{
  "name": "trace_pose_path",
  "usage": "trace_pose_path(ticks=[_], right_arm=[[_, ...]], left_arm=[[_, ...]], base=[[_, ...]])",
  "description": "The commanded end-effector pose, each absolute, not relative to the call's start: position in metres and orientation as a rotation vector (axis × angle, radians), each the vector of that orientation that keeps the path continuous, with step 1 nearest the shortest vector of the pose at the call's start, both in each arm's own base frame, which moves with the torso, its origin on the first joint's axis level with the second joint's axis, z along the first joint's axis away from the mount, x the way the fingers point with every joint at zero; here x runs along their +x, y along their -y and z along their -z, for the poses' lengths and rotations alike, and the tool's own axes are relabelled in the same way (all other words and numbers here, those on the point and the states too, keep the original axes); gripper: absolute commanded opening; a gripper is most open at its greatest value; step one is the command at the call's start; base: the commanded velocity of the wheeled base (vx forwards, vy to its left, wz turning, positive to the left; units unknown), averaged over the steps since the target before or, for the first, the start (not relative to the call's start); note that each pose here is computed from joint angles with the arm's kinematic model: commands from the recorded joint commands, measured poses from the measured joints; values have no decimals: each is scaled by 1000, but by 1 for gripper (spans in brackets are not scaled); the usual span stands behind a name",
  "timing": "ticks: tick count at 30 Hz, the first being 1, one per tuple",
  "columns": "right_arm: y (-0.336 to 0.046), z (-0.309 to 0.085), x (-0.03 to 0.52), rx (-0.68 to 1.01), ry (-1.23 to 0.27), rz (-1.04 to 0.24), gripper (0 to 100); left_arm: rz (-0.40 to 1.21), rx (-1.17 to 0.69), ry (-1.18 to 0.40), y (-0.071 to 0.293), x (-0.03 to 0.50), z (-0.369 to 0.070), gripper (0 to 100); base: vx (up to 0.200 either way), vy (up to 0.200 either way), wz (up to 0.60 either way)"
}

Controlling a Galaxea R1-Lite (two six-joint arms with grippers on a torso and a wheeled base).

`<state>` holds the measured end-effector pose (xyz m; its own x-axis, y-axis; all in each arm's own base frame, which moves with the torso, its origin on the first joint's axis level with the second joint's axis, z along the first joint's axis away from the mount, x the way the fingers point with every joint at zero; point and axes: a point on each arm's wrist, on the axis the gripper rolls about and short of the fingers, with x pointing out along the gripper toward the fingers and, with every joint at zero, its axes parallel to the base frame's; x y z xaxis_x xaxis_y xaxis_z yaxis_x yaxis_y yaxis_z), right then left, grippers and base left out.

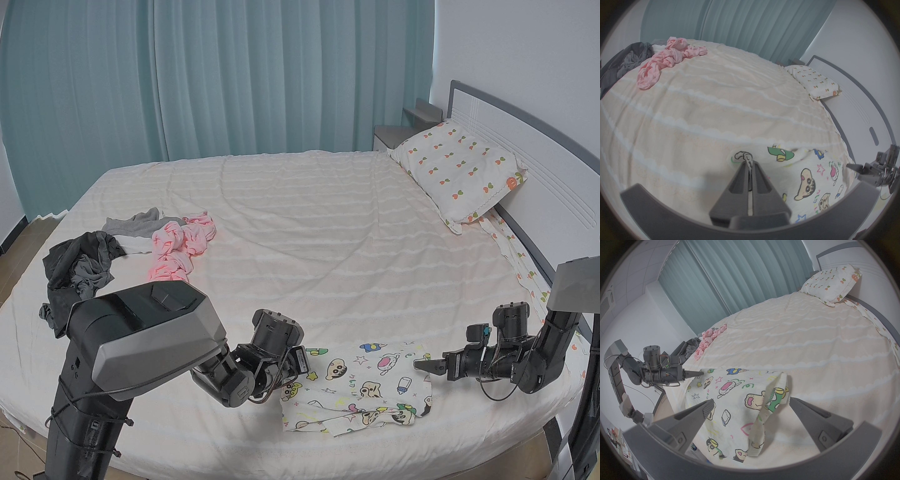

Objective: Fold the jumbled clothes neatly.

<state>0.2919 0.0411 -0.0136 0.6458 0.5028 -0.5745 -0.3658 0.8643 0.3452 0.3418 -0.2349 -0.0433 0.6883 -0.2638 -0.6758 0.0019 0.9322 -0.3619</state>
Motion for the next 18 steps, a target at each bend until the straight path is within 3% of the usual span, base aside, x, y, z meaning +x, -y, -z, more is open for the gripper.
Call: trace_pose_path(ticks=[1, 3, 4, 8, 12, 16, 18], right_arm=[[-41, 13, 293, 205, -708, -500, 100], [-42, 12, 292, 204, -708, -501, 100], [-42, 12, 292, 204, -706, -502, 100], [-42, 8, 293, 202, -693, -503, 100], [-43, -9, 292, 191, -637, -507, 100], [-35, -40, 288, 228, -532, -474, 100], [-28, -67, 282, 282, -419, -448, 100]], left_arm=[[138, -335, -831, 229, 335, 48, 0], [132, -336, -830, 228, 335, 49, 0], [132, -337, -832, 228, 335, 49, 100], [115, -341, -842, 223, 333, 50, 100], [107, -384, -857, 194, 327, 42, 100], [138, -484, -728, 163, 325, 10, 100], [137, -542, -584, 141, 324, -17, 100]], base=[[0, 0, 0], [0, 0, 0], [0, 0, 0], [0, 0, 0], [0, 0, 0], [0, 0, 0], [0, 0, 0]])
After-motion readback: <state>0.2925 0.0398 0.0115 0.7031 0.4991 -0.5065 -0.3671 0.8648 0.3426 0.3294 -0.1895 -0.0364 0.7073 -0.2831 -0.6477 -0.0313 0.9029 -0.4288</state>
